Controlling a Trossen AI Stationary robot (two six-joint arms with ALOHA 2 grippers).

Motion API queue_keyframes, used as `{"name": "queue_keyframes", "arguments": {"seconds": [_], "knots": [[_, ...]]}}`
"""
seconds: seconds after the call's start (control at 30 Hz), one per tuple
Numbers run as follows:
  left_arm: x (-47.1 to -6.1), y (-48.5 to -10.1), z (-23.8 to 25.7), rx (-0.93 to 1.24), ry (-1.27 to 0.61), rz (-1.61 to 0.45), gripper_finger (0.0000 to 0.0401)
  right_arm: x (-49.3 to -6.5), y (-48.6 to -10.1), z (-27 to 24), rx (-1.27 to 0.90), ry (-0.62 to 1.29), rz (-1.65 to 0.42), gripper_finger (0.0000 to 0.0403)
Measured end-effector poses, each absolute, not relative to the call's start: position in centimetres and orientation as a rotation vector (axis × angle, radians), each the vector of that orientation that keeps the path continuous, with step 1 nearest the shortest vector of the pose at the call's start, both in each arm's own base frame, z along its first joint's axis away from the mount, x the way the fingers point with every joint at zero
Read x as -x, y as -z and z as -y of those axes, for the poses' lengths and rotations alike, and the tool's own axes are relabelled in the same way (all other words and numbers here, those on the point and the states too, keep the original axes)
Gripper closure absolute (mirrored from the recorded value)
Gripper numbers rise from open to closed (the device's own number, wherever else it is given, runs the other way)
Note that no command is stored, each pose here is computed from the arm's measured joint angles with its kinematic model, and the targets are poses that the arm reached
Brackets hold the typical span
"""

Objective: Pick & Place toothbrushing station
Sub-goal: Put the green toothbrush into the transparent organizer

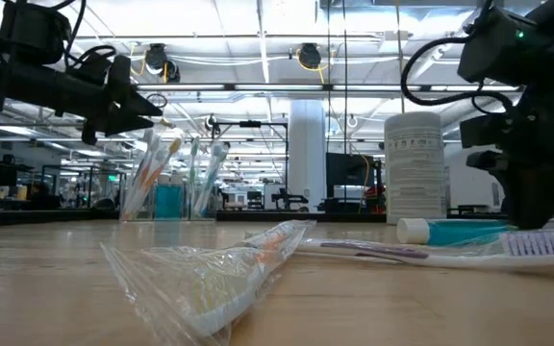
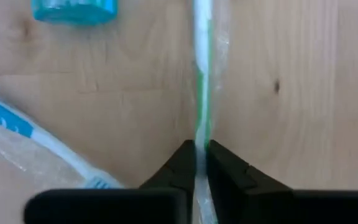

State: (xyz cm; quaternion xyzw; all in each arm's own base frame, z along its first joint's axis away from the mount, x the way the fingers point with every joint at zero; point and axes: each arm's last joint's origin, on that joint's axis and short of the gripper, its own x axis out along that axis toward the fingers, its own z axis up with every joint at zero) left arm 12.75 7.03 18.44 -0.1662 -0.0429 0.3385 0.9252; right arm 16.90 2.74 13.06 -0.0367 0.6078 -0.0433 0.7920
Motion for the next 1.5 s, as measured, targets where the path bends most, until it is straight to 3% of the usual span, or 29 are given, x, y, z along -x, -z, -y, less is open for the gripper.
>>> {"name": "queue_keyframes", "arguments": {"seconds": [0.2, 0.37, 0.53, 0.73, 0.93, 1.17, 1.33, 1.5], "knots": [[-12.7, -18.6, -7.1, 0.348, -0.713, 0.111, 0.0217, -19.6, -14.5, -2.9, 0.463, 0.053, -1.027, 0.0376], [-12.8, -19.0, -7.0, 0.389, -0.679, 0.164, 0.0217, -23.1, -17.8, -3.9, 0.746, -0.017, -0.539, 0.039], [-13.0, -19.8, -6.6, 0.518, -0.494, 0.25, 0.0217, -25.4, -20.6, -4.5, 1.075, -0.016, -0.109, 0.039], [-13.5, -20.9, -5.7, 0.498, -0.258, 0.317, 0.0217, -29.7, -21.9, -5.0, 1.096, -0.127, 0.237, 0.0386], [-15.2, -20.8, -4.4, 0.538, -0.122, 0.266, 0.0217, -34.2, -21.0, -5.2, 1.246, -0.154, 0.209, 0.0387], [-18.8, -21.7, -3.2, 0.614, 0.007, 0.109, 0.0217, -35.2, -19.0, -4.3, 1.548, 0.033, -0.076, 0.0387], [-22.1, -21.6, -3.3, 0.657, -0.065, -0.086, 0.0217, -35.0, -18.0, -3.3, 1.68, 0.167, -0.408, 0.0387], [-25.2, -20.6, -4.0, 0.649, -0.164, -0.231, 0.0217, -34.7, -17.5, -2.7, 1.69, 0.269, -0.611, 0.0385]]}}
